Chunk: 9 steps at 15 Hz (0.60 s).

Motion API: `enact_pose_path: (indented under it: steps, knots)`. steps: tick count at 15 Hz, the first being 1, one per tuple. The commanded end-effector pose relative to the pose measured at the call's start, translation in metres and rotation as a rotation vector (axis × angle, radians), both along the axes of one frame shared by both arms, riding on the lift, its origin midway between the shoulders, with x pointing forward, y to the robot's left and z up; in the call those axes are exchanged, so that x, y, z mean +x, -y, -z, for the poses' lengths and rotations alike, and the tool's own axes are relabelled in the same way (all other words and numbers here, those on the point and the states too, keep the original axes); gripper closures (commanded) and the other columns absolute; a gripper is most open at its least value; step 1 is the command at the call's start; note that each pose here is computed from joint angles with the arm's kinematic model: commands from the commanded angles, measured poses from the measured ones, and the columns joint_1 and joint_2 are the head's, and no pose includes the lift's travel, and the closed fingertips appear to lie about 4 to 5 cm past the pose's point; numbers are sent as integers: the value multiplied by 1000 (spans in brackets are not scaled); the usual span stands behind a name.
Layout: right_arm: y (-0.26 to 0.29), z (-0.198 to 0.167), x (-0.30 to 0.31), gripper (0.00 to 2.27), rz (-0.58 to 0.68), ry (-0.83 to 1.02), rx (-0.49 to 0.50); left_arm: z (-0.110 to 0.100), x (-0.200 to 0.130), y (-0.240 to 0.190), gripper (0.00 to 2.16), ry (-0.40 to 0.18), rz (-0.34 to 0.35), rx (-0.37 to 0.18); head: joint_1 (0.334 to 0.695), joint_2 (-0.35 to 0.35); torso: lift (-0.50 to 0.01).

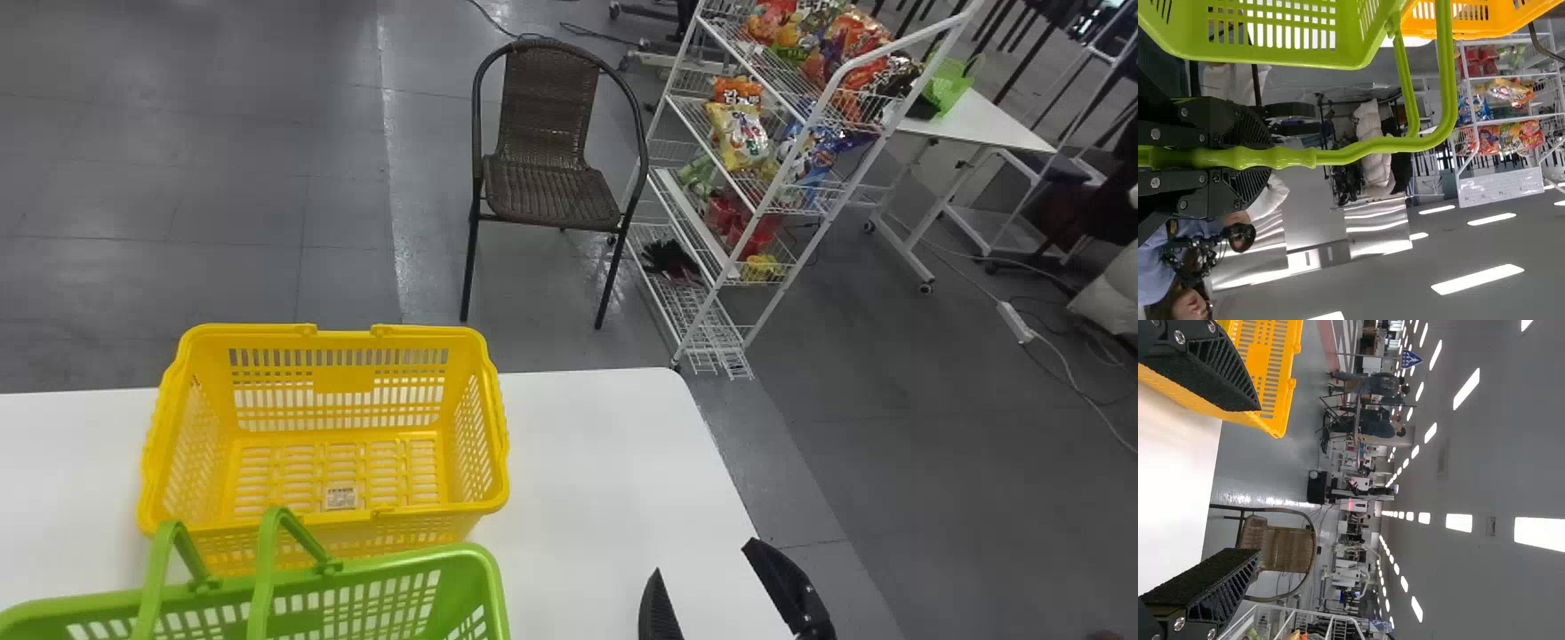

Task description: Grasp handle with right gripper to insert into left gripper then lift and swing left to center

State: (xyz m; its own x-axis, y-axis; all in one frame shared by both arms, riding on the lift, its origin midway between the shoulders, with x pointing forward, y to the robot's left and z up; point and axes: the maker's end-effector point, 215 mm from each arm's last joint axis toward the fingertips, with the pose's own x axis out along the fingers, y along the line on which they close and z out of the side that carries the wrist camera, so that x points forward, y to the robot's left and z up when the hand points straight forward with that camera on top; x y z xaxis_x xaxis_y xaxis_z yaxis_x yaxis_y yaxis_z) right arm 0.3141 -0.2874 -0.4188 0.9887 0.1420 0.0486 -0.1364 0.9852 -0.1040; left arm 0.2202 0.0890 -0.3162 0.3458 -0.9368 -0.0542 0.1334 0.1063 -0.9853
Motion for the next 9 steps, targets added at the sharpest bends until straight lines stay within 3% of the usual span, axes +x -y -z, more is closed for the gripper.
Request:
enact_pose_path:
  steps: [1, 9]
  knots:
    - [1, 1, 0, 43, 1, -1, -1, 1, -1, 0, 2138, -4, 3, -2, 695, -350, 0]
    - [-1, 1, 2, 43, -1, -2, 2, 0, -2, 6, 2138, -6, 17, -18, 695, -350, 0]
